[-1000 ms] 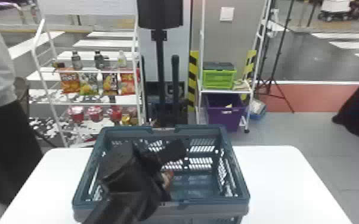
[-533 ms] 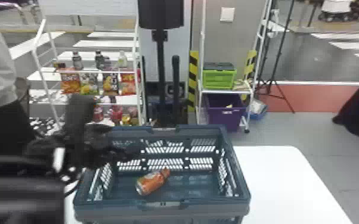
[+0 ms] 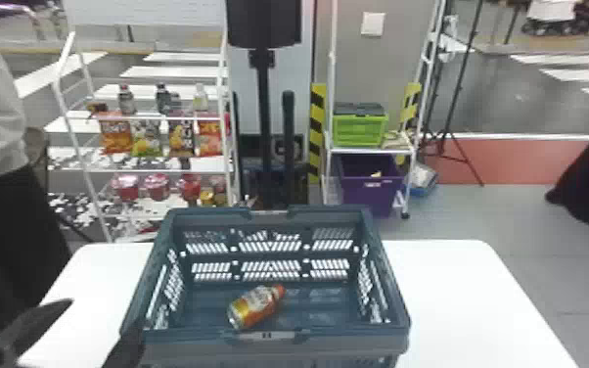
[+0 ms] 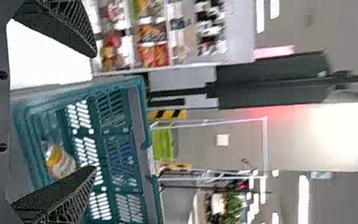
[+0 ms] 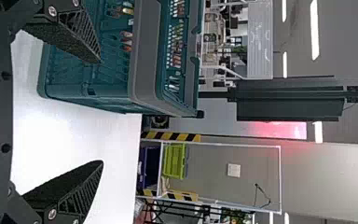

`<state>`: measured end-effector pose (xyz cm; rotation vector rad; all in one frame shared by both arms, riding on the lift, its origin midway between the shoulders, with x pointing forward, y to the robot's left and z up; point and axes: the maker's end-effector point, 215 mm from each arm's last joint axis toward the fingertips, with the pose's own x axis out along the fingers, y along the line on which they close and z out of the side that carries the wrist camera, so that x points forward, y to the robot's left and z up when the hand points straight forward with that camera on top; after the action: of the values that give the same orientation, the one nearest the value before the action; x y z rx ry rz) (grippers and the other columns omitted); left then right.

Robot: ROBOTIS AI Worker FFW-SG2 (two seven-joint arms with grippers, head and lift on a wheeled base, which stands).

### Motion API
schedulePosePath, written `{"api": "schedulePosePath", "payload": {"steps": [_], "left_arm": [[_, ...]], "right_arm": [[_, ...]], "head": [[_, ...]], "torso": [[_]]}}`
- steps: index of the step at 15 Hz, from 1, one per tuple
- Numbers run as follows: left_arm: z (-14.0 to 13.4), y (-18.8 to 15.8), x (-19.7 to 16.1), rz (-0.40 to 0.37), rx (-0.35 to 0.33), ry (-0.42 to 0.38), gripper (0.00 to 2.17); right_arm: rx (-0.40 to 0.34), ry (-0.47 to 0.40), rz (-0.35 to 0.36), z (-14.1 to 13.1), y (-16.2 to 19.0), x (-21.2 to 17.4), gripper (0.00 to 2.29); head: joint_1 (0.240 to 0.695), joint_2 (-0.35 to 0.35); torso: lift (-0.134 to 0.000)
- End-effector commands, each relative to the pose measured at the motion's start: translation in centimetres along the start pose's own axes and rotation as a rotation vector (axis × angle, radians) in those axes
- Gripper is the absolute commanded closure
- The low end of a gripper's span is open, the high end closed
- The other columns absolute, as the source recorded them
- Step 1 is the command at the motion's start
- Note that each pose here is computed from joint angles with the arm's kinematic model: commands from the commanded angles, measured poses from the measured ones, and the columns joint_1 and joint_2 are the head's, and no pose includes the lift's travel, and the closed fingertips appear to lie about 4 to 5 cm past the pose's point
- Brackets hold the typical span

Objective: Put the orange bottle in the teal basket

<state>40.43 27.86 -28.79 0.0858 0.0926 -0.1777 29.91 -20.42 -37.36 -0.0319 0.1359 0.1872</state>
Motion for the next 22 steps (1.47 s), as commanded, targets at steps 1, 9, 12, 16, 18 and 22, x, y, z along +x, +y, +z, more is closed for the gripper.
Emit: {"api": "schedulePosePath", "payload": {"steps": [1, 9, 12, 16, 18, 22], "left_arm": [[-1.8, -1.3, -3.9, 0.029, -0.013, -0.081, 0.02], [-4.9, -6.6, -9.3, 0.159, -0.126, -0.149, 0.02], [-4.8, -8.1, -10.0, 0.153, -0.12, -0.147, 0.02], [-5.3, -9.5, -10.2, 0.152, -0.122, -0.129, 0.02], [-5.5, -10.0, -10.4, 0.163, -0.136, -0.129, 0.02], [-5.4, -11.2, -10.5, 0.176, -0.123, -0.127, 0.02]], "right_arm": [[0.02, -0.02, -0.003, 0.7, -0.1, 0.6, 0.12], [0.043, -0.051, 0.071, 1.9, 1.9, 1.8, 0.12], [0.031, -0.039, 0.097, 1.6, 2.7, 1.9, 0.12], [0.017, -0.028, 0.109, 1.7, 2.5, 1.4, 0.12], [0.015, -0.021, 0.125, 1.8, 2.6, 0.9, 0.12], [0.009, -0.016, 0.135, 1.7, 2.3, 0.7, 0.12]], "head": [[0.499, 0.0], [0.499, 0.0], [0.499, 0.0], [0.499, 0.0], [0.499, 0.0], [0.499, 0.0]], "torso": [[0.0], [0.0], [0.0], [0.0], [0.0], [0.0]]}}
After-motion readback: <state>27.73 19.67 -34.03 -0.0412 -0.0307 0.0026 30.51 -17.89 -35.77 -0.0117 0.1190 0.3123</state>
